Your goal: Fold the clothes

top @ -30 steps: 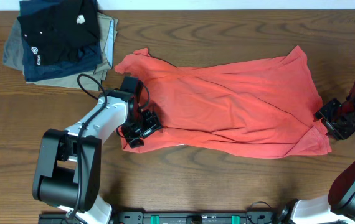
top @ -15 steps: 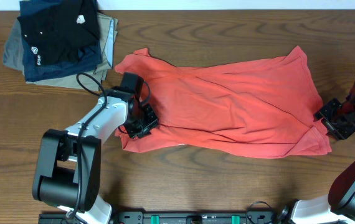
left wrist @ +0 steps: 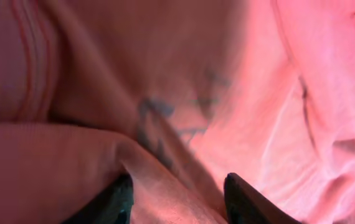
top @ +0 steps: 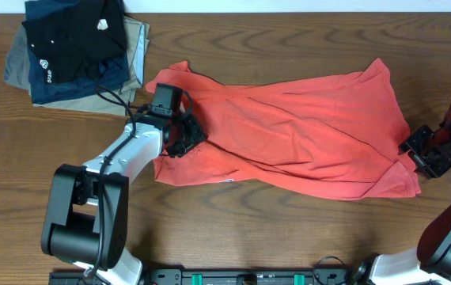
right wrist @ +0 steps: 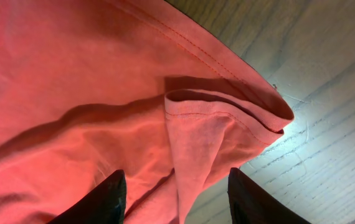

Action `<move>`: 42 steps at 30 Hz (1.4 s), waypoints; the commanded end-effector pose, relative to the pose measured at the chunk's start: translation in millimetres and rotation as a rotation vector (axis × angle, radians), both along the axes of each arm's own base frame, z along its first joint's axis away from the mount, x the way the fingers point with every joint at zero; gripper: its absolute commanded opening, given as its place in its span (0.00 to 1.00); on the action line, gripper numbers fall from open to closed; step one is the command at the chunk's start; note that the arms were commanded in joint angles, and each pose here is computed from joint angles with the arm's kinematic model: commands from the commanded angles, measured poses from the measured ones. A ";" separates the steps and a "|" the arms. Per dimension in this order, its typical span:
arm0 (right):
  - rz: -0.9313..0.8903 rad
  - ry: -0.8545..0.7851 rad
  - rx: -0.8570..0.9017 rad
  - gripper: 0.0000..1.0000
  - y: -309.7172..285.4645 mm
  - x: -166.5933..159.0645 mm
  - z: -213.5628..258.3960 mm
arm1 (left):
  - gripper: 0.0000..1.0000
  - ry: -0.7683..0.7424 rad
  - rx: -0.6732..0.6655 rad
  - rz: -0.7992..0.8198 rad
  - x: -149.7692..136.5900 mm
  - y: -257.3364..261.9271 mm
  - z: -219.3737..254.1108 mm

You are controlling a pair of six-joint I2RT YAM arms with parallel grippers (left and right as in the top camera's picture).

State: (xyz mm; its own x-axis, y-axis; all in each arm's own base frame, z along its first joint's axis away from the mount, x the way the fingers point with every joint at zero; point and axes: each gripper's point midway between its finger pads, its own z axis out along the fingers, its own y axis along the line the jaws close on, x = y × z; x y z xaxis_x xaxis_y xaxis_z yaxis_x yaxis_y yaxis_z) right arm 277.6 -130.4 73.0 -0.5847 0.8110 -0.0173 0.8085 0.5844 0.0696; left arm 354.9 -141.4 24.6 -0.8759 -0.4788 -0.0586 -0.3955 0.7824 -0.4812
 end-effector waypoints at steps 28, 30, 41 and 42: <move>0.037 0.022 0.014 0.51 6.7 -3.5 -0.9 | 0.61 0.239 0.145 -0.133 -83.2 -13.5 4.8; 0.044 0.023 0.014 0.51 6.7 -3.8 -0.9 | 0.61 0.245 0.196 -0.107 -80.6 -6.2 -4.3; 0.043 0.025 0.015 0.51 7.0 -4.3 -1.0 | 0.53 0.206 0.264 -0.048 -61.0 14.5 -15.8; 0.043 0.025 0.015 0.51 7.0 -4.3 -1.0 | 0.53 0.205 0.264 -0.048 -60.2 14.2 -16.9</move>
